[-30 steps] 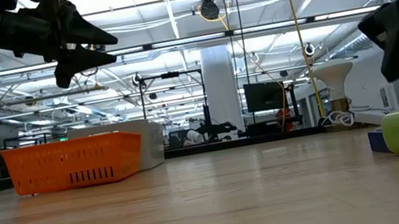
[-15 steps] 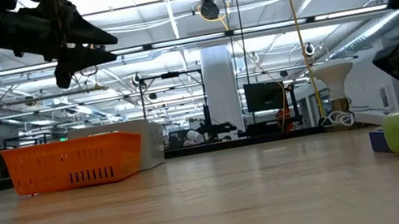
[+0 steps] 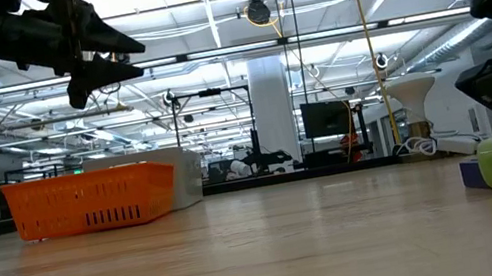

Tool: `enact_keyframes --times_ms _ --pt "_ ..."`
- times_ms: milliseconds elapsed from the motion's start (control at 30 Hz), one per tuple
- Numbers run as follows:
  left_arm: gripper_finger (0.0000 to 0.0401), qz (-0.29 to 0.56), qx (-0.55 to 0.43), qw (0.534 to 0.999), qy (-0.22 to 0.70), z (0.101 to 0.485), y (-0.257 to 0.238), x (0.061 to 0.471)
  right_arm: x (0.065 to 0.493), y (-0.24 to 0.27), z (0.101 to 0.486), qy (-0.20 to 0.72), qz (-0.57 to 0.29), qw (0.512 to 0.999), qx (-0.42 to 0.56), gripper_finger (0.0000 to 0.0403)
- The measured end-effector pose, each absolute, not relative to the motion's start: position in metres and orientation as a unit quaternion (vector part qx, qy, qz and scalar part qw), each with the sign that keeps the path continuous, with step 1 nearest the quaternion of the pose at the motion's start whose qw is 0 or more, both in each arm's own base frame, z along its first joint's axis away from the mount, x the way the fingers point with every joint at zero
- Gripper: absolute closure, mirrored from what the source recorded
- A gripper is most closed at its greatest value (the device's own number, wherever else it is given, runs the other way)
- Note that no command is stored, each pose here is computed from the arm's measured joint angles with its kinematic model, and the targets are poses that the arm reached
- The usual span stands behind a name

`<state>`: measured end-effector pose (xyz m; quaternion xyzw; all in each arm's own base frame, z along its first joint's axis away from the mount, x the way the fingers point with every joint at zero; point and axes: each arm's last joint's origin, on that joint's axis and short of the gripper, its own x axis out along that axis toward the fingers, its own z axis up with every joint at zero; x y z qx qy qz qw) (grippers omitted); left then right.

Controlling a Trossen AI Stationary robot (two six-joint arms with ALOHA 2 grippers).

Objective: Pick & Place Office items
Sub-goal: Put the dark blue digital timer into the orange bin

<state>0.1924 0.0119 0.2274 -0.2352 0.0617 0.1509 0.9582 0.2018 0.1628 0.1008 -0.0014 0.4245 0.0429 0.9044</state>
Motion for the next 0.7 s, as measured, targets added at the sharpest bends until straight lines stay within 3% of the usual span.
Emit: enact_keyframes --times_ms 333,700 --pt "0.0187 0.151 -0.235 0.958 0.062 0.227 0.012 0.192 0.201 0.162 0.100 0.430 0.044 0.902 -0.011 0.0248" --pt "0.0187 0.151 -0.235 0.958 0.062 0.227 0.012 0.192 0.198 0.152 0.125 0.409 0.061 0.910 -0.027 0.0237"
